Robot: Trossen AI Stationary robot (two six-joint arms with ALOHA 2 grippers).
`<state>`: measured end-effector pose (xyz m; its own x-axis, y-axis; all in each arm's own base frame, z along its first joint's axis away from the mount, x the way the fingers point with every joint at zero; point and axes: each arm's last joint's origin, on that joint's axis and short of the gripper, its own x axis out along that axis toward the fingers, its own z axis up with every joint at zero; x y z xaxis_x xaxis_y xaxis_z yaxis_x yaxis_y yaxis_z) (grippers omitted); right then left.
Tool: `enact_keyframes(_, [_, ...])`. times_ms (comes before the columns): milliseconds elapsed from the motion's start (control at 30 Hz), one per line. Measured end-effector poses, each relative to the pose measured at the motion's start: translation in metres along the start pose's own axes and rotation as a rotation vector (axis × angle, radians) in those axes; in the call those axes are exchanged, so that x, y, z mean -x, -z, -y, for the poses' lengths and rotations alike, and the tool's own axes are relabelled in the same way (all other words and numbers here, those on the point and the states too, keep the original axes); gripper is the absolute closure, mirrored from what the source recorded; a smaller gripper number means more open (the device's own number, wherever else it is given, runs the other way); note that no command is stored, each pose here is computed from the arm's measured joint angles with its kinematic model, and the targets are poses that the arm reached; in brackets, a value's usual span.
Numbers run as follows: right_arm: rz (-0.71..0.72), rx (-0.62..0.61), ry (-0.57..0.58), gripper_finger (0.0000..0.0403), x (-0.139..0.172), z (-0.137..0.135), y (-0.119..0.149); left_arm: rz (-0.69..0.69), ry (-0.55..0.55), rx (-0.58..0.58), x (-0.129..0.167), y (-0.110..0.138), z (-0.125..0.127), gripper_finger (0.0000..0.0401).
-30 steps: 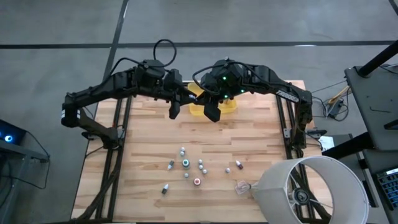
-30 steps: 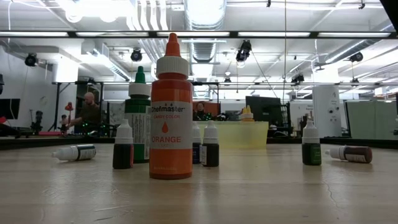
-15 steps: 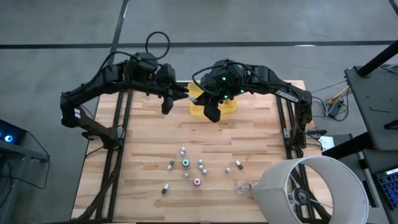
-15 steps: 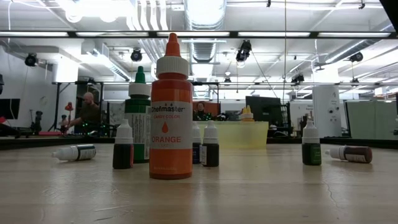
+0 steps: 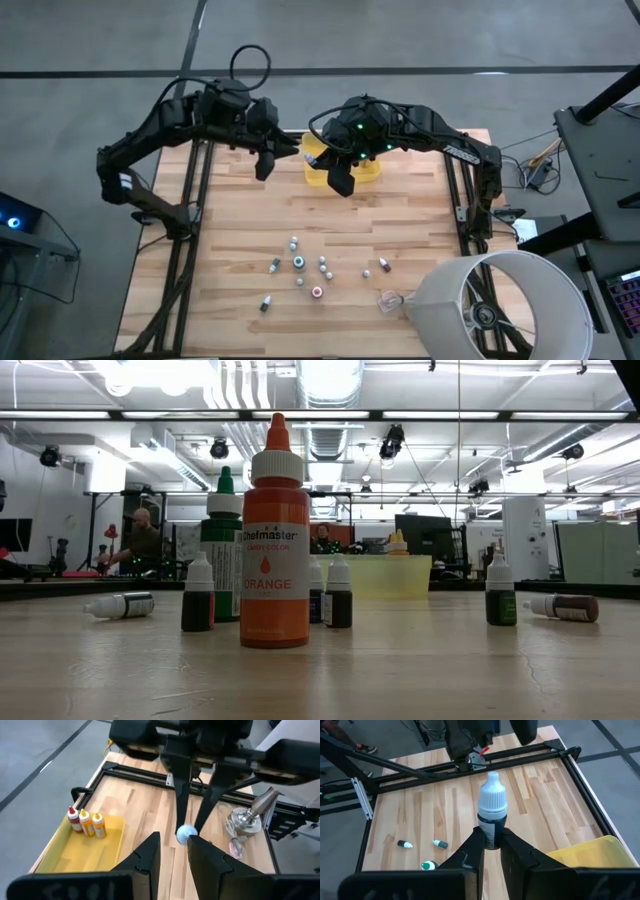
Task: Pick & Place food coloring
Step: Put the top small black food coloring bottle into the yellow bin
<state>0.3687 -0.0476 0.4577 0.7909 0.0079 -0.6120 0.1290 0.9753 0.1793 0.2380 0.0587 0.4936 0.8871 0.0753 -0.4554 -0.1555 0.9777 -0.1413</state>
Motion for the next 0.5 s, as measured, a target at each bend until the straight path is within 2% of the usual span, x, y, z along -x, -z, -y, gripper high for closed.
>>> enact_keyframes(133, [0.0,0.0,0.0,0.0364,0.0,0.0,0.0,-0.029,-0.007,0.007,0.0,-0.004,-0.001,0.032])
enact_keyframes(367, [-0.022,-0.002,0.003,0.0364,0.0,0.0,0.002,-0.093,-0.012,0.0,0.001,-0.012,0.0,0.0262])
enact_keyframes(500, [-0.036,-0.002,0.005,0.0364,0.0,0.0,0.004,-0.13,-0.004,-0.001,-0.001,-0.017,0.0,0.0246])
